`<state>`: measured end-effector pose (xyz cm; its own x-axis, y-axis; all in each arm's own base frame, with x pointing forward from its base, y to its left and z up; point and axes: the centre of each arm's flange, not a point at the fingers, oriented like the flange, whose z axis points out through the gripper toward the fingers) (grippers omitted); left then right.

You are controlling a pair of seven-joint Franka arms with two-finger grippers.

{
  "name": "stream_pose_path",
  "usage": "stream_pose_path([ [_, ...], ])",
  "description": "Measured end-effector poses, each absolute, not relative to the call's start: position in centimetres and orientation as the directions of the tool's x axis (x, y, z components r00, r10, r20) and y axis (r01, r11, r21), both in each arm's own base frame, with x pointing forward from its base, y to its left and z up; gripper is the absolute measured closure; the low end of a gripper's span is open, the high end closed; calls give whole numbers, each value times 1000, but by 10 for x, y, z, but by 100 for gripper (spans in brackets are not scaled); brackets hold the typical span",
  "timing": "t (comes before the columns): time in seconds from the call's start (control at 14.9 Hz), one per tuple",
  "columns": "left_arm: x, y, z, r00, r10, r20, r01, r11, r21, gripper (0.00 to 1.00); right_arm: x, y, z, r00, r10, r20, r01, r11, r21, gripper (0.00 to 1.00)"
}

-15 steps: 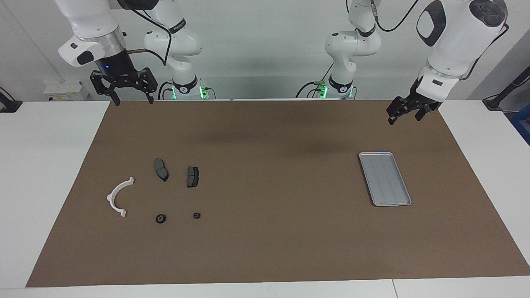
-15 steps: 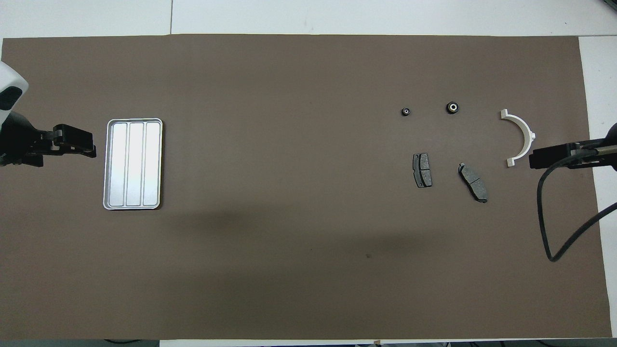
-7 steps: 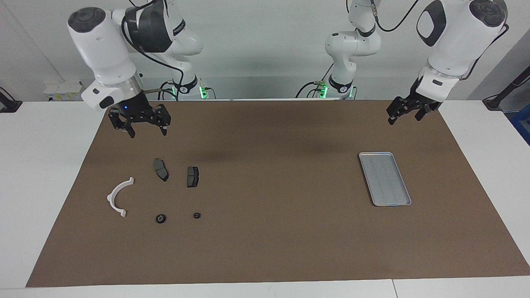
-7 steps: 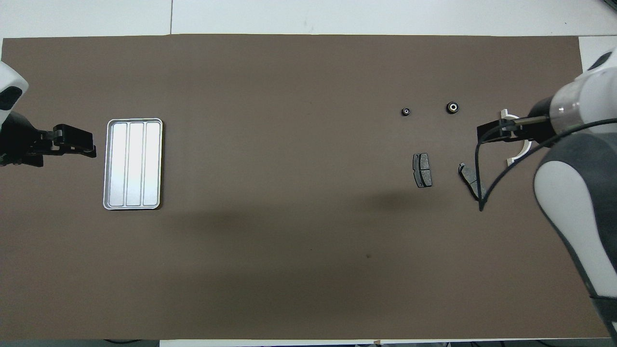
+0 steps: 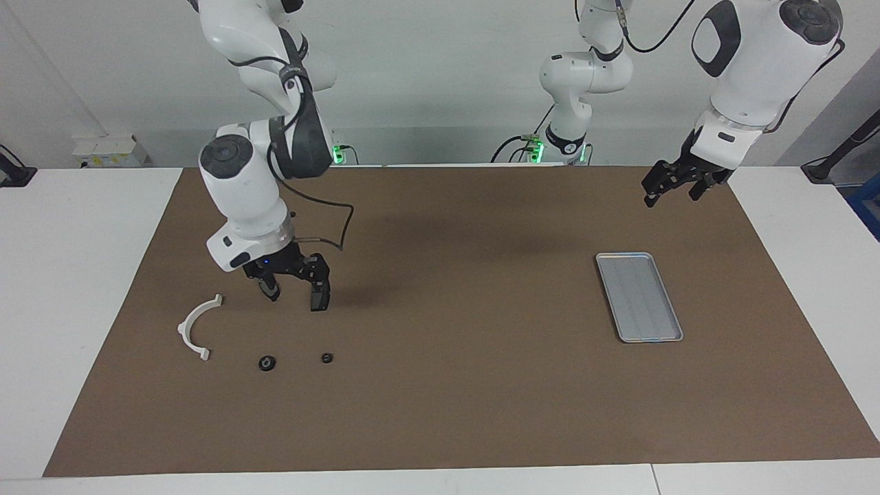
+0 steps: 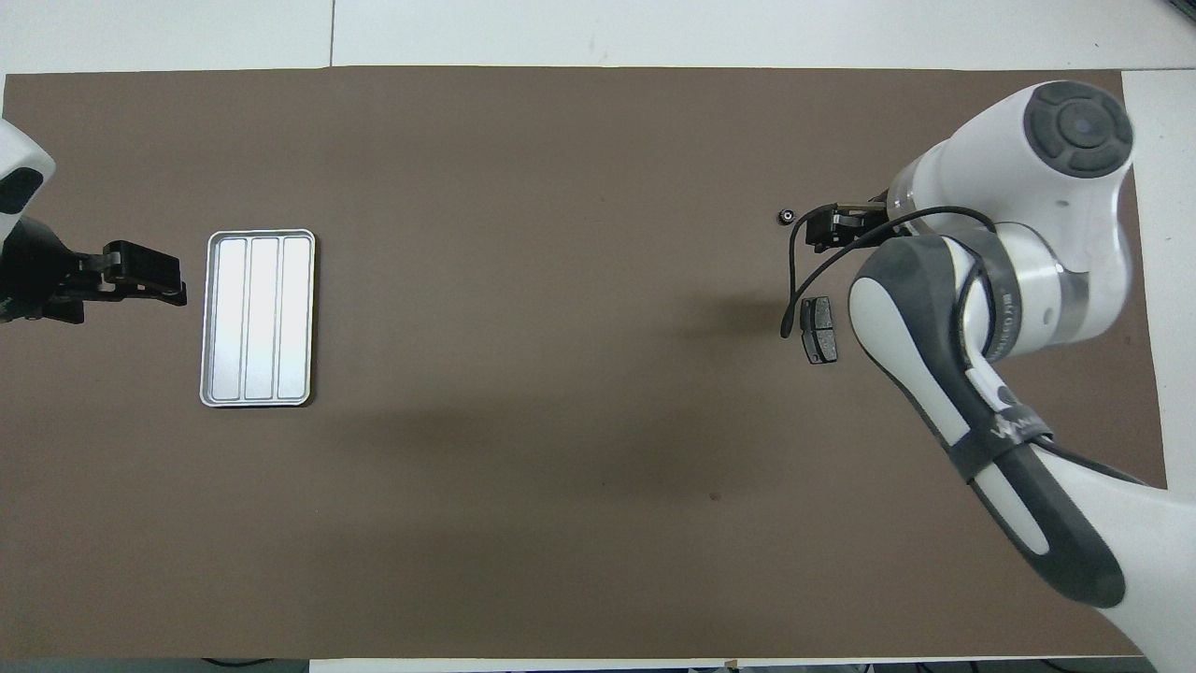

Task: Pick bearing gear from pile to tray
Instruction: 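Reach the right gripper toward the nearer small dark bearing, then lower the right gripper and grasp the small dark bearing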

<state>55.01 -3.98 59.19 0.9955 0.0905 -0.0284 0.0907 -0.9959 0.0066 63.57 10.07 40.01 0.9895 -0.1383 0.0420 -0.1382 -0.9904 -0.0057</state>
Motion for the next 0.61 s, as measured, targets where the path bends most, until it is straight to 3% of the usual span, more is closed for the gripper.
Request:
stream_pose_path([
  [0.2,550,-40,592,995,91,-28,91,-996,7,0,650,116,348,989,-148,31,-148,-989,1,0],
  [0.61,550,-40,592,995,91,-28,91,-996,7,0,679,123,298,994,-108,9,-108,-992,68,0],
])
